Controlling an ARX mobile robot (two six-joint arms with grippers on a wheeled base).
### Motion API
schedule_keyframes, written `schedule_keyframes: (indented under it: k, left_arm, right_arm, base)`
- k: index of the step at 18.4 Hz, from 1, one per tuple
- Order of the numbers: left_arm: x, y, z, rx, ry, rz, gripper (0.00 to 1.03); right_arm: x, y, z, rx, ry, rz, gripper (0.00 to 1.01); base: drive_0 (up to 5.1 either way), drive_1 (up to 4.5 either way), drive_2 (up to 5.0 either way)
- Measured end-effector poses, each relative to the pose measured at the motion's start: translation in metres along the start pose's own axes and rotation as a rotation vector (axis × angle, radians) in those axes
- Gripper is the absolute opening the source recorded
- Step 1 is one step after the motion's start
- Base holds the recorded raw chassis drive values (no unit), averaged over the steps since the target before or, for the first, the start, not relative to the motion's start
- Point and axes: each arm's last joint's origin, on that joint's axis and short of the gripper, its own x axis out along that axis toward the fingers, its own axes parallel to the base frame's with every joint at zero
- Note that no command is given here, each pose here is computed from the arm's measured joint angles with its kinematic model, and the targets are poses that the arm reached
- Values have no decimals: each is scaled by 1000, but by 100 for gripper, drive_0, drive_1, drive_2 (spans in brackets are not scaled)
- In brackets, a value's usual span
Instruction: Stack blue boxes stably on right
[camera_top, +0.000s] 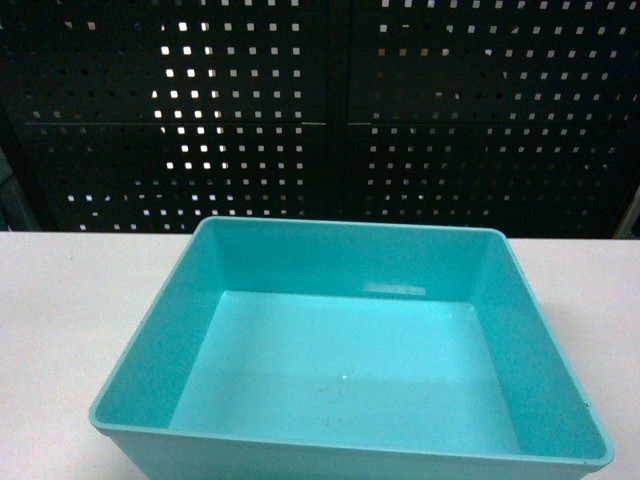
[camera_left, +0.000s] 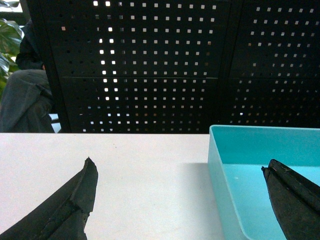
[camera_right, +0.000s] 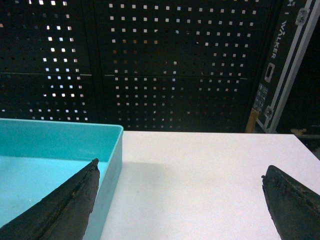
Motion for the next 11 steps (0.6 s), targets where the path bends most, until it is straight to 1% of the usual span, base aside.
schedule_keyframes:
  k: [6, 7, 8, 9, 10, 11]
  left_arm:
    - [0, 0, 0, 0, 0, 0, 98]
    - [0, -1, -1, -1, 14, 10, 98]
    - [2, -6, -2, 9, 18, 14, 98]
    - [4, -12, 1, 12, -7, -10, 98]
    - [9, -18, 3, 20, -11, -47, 98]
    - [14, -18, 2, 22, 5, -62, 98]
  right_arm:
    - [0, 0, 0, 0, 0, 0, 98]
    - [0, 0, 0, 0, -1, 0, 98]
    - [0, -1, 3, -21, -43, 21, 98]
    - [1, -6, 7, -35, -85, 26, 98]
    - [4, -14, 7, -50, -74, -8, 98]
    - [10, -21, 6, -51, -50, -18, 98]
  base:
    - [0, 0, 0]
    - [0, 0, 0]
    - [0, 0, 0]
    - [0, 0, 0]
    - [0, 0, 0]
    - [0, 0, 0]
